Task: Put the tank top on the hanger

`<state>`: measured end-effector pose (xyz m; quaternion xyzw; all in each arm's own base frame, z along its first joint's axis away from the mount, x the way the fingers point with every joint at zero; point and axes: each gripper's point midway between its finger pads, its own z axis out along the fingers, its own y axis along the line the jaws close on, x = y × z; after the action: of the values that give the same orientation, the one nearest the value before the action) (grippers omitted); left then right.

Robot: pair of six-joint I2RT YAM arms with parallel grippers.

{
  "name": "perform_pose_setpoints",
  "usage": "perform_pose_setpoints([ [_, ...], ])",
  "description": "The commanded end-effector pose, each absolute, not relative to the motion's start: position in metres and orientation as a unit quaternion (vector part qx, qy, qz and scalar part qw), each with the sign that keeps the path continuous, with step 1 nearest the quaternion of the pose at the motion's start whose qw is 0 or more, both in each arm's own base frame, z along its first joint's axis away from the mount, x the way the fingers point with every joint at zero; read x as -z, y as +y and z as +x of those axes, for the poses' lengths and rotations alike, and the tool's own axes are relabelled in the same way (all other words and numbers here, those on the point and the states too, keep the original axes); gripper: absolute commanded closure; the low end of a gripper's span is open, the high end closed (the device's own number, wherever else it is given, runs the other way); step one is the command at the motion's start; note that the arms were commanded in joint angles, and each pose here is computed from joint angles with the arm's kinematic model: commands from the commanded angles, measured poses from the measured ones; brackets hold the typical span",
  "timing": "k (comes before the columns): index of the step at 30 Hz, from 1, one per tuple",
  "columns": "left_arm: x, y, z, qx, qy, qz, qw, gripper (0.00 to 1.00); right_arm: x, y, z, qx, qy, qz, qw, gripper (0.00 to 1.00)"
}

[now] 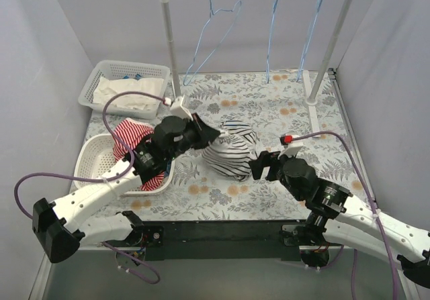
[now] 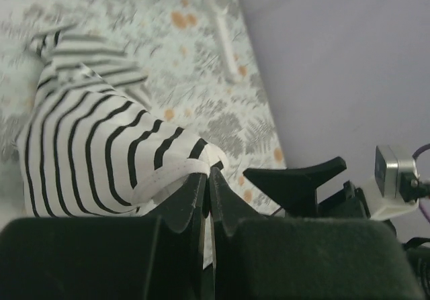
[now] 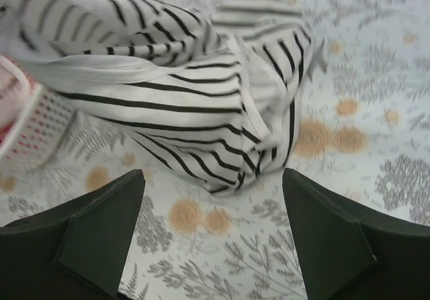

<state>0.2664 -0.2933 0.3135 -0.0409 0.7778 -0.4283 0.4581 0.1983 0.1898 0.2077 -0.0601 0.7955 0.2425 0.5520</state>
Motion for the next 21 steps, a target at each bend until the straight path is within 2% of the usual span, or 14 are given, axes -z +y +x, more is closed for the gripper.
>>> perform_pose_setpoints([
  [1,-0.265,-0.256,0.246,0.396,0.789,-0.146,0.446,1.00,-0.147,0.191,0.184,-0.263,0.838,-0.006,0.478,0.09],
  [2,-0.231,-0.250,0.239,0.374,0.810,-0.152,0.425,1.00,-0.138,0.190,0.184,-0.259,0.843,0.002,0.471,0.09],
  [5,-0.192,-0.231,0.228,0.336,0.833,-0.184,0.400,1.00,-0.116,0.196,0.191,-0.262,0.854,0.007,0.450,0.12],
  [8,-0.163,-0.208,0.223,0.279,0.851,-0.203,0.395,1.00,-0.106,0.203,0.205,-0.291,0.861,0.006,0.416,0.19],
  [9,-0.158,-0.205,0.223,0.268,0.856,-0.193,0.397,1.00,-0.099,0.202,0.209,-0.291,0.868,0.009,0.402,0.24],
  [10,-0.155,-0.203,0.221,0.260,0.861,-0.190,0.393,0.97,-0.104,0.207,0.210,-0.315,0.863,0.000,0.395,0.26],
  [14,-0.166,-0.200,0.218,0.259,0.863,-0.160,0.404,0.51,-0.125,0.200,0.228,-0.310,0.851,-0.005,0.425,0.30],
  [15,-0.173,-0.200,0.218,0.265,0.859,-0.151,0.412,0.47,-0.130,0.200,0.229,-0.309,0.848,-0.006,0.431,0.31],
  [18,-0.211,-0.198,0.220,0.284,0.836,-0.114,0.455,0.43,-0.130,0.191,0.228,-0.289,0.850,-0.008,0.440,0.31],
  [21,-0.265,-0.198,0.226,0.307,0.797,-0.081,0.514,0.44,-0.136,0.185,0.228,-0.279,0.847,-0.012,0.452,0.30],
])
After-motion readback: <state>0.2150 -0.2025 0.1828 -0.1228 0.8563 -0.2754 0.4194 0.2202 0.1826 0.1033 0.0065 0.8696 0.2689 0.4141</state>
